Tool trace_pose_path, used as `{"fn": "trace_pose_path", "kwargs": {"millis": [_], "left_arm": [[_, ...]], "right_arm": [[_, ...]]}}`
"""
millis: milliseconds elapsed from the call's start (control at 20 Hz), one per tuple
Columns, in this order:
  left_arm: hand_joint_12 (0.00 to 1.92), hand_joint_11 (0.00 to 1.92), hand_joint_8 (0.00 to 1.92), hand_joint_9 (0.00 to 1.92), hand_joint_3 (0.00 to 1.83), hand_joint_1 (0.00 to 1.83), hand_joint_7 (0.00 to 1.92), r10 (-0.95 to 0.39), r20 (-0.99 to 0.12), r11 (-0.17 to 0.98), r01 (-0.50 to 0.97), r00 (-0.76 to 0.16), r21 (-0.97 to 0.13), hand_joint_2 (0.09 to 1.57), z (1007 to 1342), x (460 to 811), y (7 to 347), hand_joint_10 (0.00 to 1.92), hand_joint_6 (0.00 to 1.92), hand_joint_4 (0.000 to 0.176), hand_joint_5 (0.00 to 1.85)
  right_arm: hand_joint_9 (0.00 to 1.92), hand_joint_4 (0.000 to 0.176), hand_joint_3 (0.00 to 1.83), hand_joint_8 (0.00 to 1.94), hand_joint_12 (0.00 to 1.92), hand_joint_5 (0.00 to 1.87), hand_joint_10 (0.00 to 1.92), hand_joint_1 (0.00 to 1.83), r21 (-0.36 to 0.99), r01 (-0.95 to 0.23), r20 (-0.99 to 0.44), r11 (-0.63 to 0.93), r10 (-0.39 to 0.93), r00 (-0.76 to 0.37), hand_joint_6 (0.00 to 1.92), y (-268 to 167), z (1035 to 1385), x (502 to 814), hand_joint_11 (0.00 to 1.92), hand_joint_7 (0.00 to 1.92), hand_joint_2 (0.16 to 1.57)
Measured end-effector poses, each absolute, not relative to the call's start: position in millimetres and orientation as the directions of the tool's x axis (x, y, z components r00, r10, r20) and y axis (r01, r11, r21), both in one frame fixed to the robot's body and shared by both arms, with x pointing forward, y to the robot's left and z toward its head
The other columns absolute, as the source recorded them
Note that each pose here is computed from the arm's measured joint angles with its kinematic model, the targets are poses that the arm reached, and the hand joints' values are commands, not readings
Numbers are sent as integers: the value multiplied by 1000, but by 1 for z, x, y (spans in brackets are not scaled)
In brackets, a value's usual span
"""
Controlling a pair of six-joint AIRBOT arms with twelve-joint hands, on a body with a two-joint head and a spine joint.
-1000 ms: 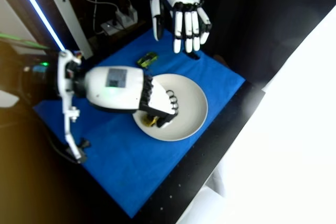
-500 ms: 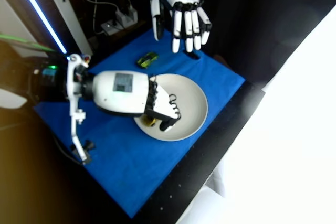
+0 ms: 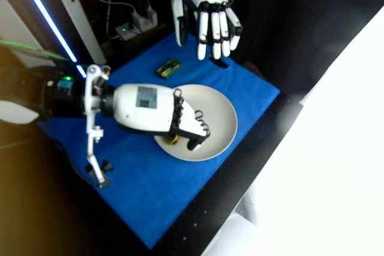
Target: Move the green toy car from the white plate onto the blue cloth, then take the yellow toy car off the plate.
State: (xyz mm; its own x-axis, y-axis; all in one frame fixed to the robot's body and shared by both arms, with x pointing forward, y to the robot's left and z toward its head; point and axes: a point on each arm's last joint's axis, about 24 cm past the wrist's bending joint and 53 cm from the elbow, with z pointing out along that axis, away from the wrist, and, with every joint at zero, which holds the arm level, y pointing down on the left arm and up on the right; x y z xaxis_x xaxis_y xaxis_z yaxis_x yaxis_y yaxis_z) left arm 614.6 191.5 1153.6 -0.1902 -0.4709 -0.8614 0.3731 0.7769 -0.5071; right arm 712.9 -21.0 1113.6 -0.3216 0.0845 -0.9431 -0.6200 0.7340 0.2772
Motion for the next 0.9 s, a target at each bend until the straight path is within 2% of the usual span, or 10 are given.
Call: {"fn": "trace_pose_path", "kwargs": {"millis": [100,200,300,350,400,500,550,800,850,900], "left_arm": [[1048,0,5,499,1,708,602,-472,-861,776,372,-192,-509,1152,1153,614,191,10,3,156,772],[1057,0,4,496,3,699,603,-472,-860,777,369,-192,-509,1156,1152,614,192,9,3,150,772],[1021,0,1,483,0,682,593,-474,-860,777,369,-190,-510,1152,1153,614,192,2,1,172,769],[1026,0,3,488,0,685,599,-475,-859,777,369,-190,-510,1151,1153,614,193,4,3,168,772],[1025,0,0,470,1,712,584,-476,-859,777,368,-189,-511,1154,1153,614,193,0,2,169,771],[1024,0,0,468,0,714,581,-476,-859,777,367,-190,-511,1154,1153,614,193,1,1,163,769],[1035,0,2,473,0,718,586,-476,-859,777,367,-189,-511,1155,1153,614,193,3,3,156,774],[1013,0,4,486,1,707,600,-477,-858,777,366,-189,-512,1159,1153,614,193,5,4,154,780],[1007,0,1,479,3,720,593,-477,-858,777,366,-189,-512,1166,1153,614,193,1,1,145,775],[1054,0,2,493,8,847,608,-477,-858,777,364,-189,-513,1225,1153,614,194,4,1088,170,728]], "right_arm": [[562,0,0,1,1469,729,615,889,278,-620,-942,733,82,-326,0,-19,1112,713,263,798,1015],[622,0,0,3,1440,723,496,890,279,-621,-941,733,81,-327,1,-18,1111,713,289,803,1017],[616,0,0,13,1559,749,705,906,280,-623,-941,731,81,-328,4,-16,1110,712,333,847,1009],[586,0,0,5,1560,740,715,900,281,-623,-941,730,81,-329,0,-15,1110,712,306,833,1007],[590,0,0,28,1639,772,882,908,281,-623,-941,730,80,-330,9,-15,1110,712,367,887,1003],[593,0,0,35,1638,784,931,900,281,-623,-940,730,80,-331,10,-14,1110,712,397,900,997],[590,0,0,30,1598,790,900,892,282,-625,-940,728,79,-333,9,-13,1109,711,399,894,997],[578,0,4,10,1554,760,809,894,287,-630,-937,722,75,-342,0,-5,1105,709,352,856,1008],[604,0,1,2,1481,743,666,895,288,-630,-937,721,75,-343,0,-4,1105,709,332,837,1013],[643,0,0,1,1452,741,571,893,287,-629,-937,722,74,-342,0,-4,1104,710,338,836,1014]]}}
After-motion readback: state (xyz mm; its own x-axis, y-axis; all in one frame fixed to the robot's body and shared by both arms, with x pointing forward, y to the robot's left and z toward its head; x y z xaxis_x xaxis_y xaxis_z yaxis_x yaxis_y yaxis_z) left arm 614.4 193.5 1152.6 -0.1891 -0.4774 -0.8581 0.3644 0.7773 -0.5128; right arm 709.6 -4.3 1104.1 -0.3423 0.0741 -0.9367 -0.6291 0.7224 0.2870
